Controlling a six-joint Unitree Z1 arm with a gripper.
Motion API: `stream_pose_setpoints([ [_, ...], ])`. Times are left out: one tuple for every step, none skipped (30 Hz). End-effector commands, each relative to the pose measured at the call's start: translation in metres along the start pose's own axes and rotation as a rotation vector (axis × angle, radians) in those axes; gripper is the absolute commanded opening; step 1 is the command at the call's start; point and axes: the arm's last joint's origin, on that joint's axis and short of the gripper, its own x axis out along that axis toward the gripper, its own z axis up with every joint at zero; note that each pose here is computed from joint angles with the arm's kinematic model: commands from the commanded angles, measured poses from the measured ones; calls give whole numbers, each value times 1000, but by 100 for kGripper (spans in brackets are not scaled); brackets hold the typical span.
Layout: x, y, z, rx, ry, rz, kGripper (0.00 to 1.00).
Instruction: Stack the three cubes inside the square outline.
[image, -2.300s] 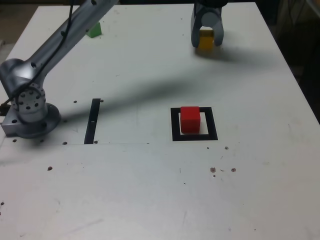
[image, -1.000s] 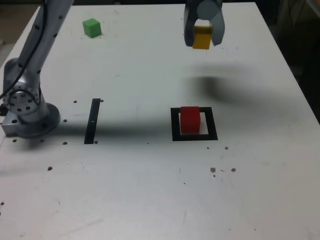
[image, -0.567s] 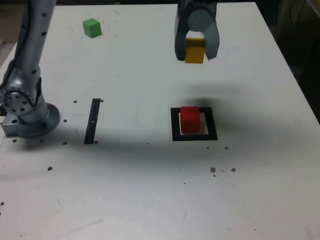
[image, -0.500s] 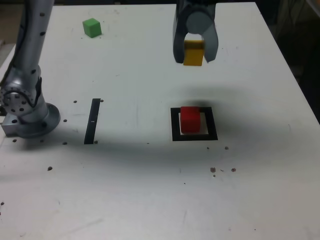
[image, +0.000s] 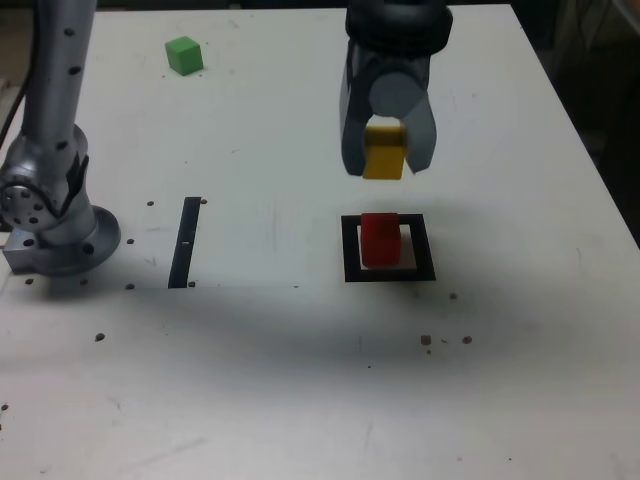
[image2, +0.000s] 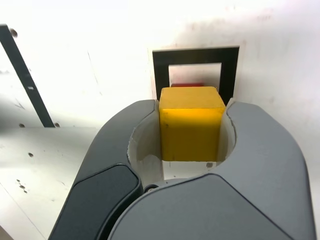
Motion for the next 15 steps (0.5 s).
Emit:
stream_pose_setpoints([
  [-3, -5, -4, -1, -16, -2, 33],
  [-2, -8, -5, -2, -16, -3, 33],
  [-1, -11, -6, -2, -17, -3, 33],
  [1, -14, -7, -1, -17, -4, 33],
  [2, -17, -8, 0, -18, -6, 33],
  [4, -21, -8, 2, -17, -9, 33],
  [5, -24, -9, 3, -18, -12, 33],
  [7, -27, -10, 4, -20, -15, 33],
  [8, -30, -10, 5, -21, -18, 33],
  [9, -33, -10, 7, -23, -21, 33],
  [10, -35, -11, 9, -24, -22, 33],
  [11, -37, -11, 10, -25, -23, 33],
  [12, -39, -10, 11, -25, -24, 33],
  [13, -40, -10, 12, -24, -24, 33],
  [14, -41, -10, 12, -23, -23, 33],
])
